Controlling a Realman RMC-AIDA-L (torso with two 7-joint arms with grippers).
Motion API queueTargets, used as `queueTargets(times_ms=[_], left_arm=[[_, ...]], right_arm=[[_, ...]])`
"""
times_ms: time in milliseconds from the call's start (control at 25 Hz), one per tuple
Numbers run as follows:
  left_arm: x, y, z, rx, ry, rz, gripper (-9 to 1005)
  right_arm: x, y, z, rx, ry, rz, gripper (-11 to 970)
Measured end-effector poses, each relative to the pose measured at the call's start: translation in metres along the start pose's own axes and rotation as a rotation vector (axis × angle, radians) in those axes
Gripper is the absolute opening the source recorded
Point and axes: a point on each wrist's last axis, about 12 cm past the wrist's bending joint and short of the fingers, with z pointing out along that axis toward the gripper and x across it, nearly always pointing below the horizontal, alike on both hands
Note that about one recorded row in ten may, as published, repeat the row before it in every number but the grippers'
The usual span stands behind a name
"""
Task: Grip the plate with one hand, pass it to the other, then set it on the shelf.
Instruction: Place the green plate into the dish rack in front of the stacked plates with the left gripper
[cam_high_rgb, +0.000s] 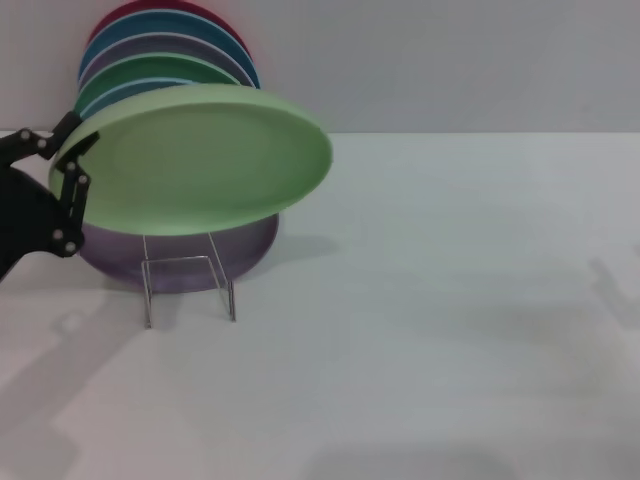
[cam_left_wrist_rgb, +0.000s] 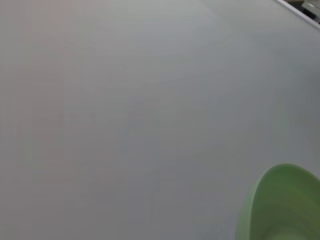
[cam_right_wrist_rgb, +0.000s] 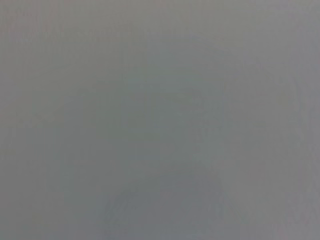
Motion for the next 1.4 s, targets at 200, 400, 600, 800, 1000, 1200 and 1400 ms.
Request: queueTargets(times_ms=[200, 400, 600, 800, 1000, 1200, 1400], left_arm=[[0.001, 0.001, -0.005, 0.007, 0.018, 0.020, 97], [0.003, 0.001, -0.008, 0.023, 0.038, 0.041, 106], [0.004, 0.000, -0.008, 0.043, 0.047, 0.051, 116], [0.007, 0.001, -0.011, 0.052, 0.071, 0.067, 125], [0.009, -0.001, -0.011, 0.052, 0.097, 0.080, 135], [0.012, -0.009, -0.010, 0.031, 0.132, 0.105, 144], [0.014, -0.019, -0.008, 0.031, 0.162, 0.145, 154]], right_arm=[[0.001, 0.002, 0.001, -0.016, 0.004, 0.003, 758], [0.001, 0.004, 0.002, -0.034, 0.002, 0.004, 762], [0.001, 0.005, 0.004, -0.042, 0.001, 0.005, 767], [0.000, 0.005, 0.004, -0.047, -0.004, 0.005, 771], [0.000, 0.006, 0.004, -0.047, -0.004, 0.005, 776], [0.000, 0.005, 0.004, -0.047, -0.004, 0.004, 780], [0.000, 0.005, 0.003, -0.046, -0.005, 0.003, 785]])
